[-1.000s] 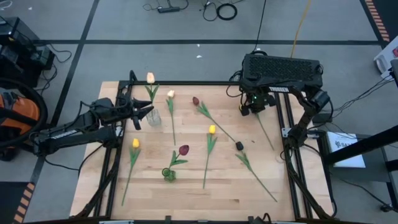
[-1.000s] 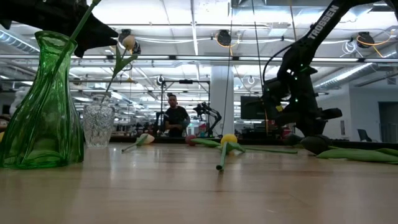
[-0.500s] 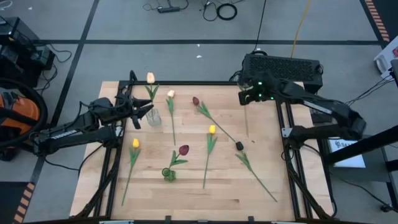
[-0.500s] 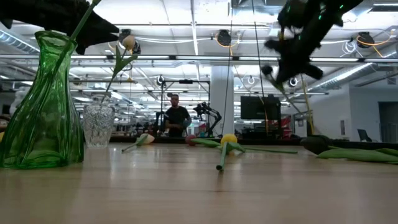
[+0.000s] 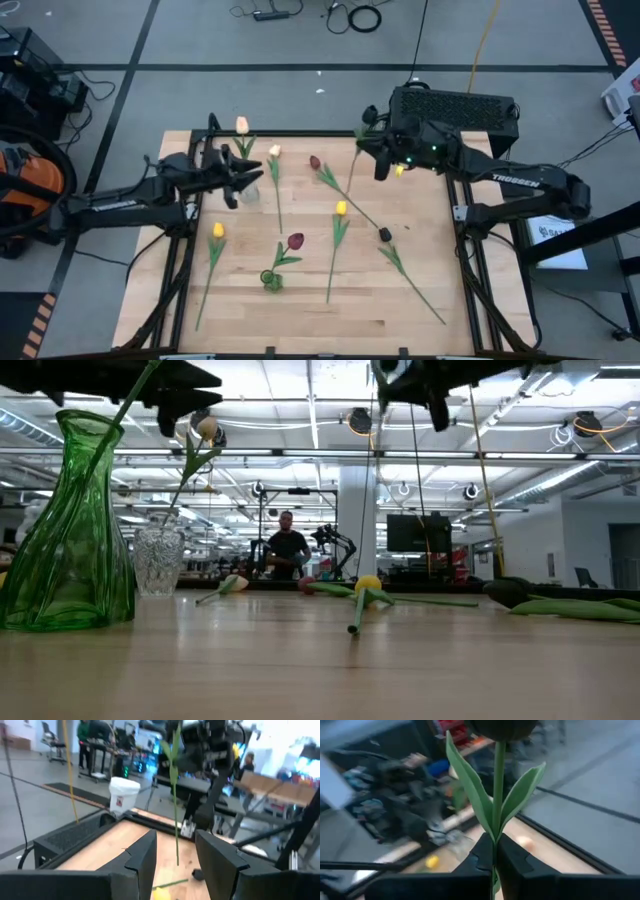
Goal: Sort flowers into vase by color
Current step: Put the top black tulip into the green vase
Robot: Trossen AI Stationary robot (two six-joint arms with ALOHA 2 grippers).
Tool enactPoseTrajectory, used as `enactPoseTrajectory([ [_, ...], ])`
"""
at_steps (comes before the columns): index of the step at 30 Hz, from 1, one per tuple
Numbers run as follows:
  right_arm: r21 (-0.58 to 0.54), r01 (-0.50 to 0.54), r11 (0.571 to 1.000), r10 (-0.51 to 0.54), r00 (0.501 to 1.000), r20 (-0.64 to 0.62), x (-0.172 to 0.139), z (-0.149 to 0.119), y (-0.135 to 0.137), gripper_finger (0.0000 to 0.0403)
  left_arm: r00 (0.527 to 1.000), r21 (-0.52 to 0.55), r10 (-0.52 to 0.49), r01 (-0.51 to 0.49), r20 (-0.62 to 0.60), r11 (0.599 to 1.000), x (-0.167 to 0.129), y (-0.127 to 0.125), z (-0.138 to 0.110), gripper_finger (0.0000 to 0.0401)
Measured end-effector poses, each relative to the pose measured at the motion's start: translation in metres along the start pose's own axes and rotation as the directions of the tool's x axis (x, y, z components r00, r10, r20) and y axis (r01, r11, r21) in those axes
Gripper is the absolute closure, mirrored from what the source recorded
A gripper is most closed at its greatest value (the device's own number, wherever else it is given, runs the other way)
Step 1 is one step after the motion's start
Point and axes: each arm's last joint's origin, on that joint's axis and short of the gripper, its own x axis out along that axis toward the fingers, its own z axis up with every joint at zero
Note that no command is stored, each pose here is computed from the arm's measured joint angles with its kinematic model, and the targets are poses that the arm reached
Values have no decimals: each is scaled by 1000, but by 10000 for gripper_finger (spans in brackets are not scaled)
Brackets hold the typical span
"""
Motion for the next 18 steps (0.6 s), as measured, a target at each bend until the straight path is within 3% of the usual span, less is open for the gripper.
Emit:
enactPoseTrajectory([
  [7, -53, -184, 981, 188, 979, 80, 25, -7, 22, 403, 998, 114, -53, 55, -27, 992, 27, -13, 21, 258],
  [13, -107, -252, 962, 264, 956, 125, 39, -14, 37, 402, 997, 174, -70, 76, -40, 982, 49, -20, 35, 258],
  [18, -181, -274, 944, 292, 953, 77, 50, 0, 59, 402, 994, 198, -83, 95, -68, 976, 72, -26, 41, 258],
])
